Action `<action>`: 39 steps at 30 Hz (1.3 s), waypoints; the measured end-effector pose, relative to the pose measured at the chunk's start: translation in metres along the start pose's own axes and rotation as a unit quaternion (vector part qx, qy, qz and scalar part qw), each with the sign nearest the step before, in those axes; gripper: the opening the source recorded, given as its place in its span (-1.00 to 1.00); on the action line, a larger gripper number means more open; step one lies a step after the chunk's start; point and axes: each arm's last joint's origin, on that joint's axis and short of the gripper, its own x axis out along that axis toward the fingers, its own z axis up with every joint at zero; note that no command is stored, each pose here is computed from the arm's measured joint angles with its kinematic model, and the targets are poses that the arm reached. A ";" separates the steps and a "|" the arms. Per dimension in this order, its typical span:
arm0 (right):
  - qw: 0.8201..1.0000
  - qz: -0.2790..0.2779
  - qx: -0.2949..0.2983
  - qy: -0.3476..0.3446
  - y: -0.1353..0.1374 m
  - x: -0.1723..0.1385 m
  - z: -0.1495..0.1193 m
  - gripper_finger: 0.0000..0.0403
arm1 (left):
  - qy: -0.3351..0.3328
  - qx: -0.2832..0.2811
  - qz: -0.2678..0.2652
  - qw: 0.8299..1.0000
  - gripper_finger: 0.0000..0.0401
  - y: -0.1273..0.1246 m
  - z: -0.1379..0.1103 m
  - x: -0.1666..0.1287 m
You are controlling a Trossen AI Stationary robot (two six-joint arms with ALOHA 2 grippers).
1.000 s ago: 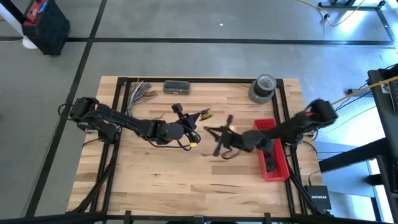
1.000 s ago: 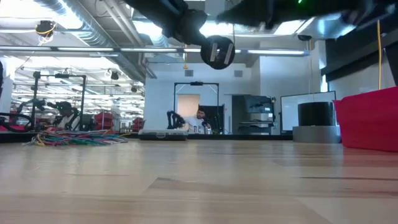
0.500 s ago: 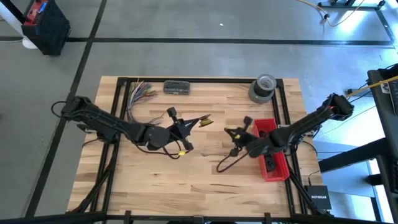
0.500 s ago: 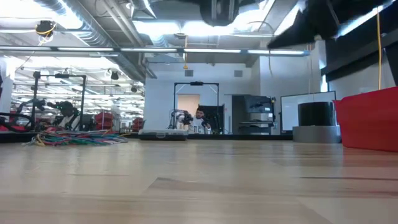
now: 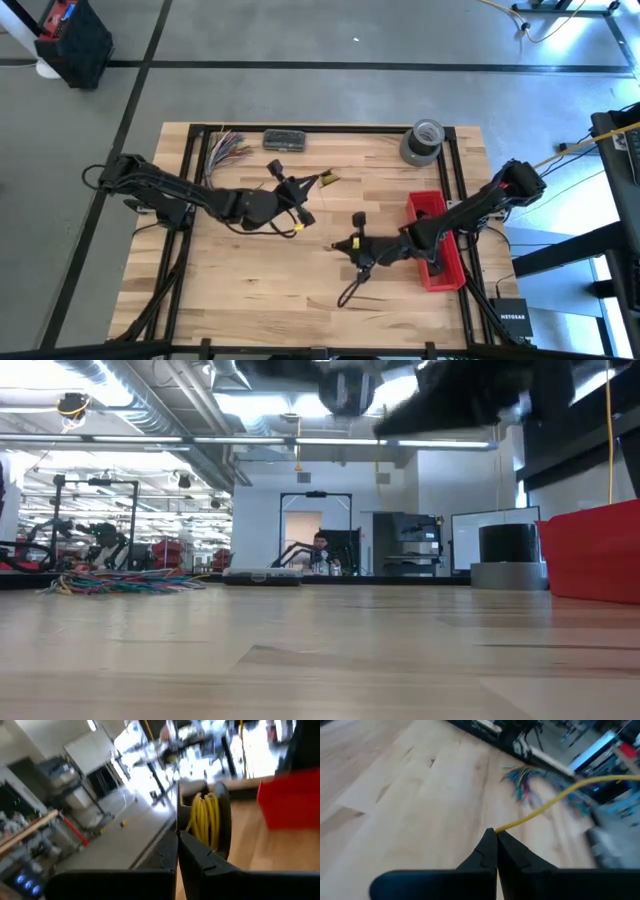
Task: Coil cords
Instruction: Uncoil the yellow wire from the black spool
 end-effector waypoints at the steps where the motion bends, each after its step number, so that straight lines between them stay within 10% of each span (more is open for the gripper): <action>1: 1.000 -0.004 -0.017 0.001 0.000 -0.004 0.009 -0.99 | 0.013 0.005 0.002 1.000 -1.00 0.001 -0.005 0.002; 12: 0.978 -0.191 -0.058 0.054 -0.034 -0.093 0.084 -0.99 | 0.109 0.175 -0.038 0.978 -1.00 -0.008 -0.042 -0.006; 23: 0.957 -0.220 0.073 0.174 -0.025 -0.102 -0.021 -0.99 | 0.003 0.123 -0.060 0.991 -1.00 -0.011 -0.004 -0.042; 30: 0.977 -0.101 0.140 0.127 0.006 -0.054 -0.080 -0.99 | -0.034 0.022 -0.043 0.998 -1.00 -0.005 0.009 -0.041; 39: 0.996 0.043 0.081 0.015 0.016 -0.006 -0.051 -0.99 | 0.036 -0.041 0.018 0.998 -1.00 0.006 -0.027 0.003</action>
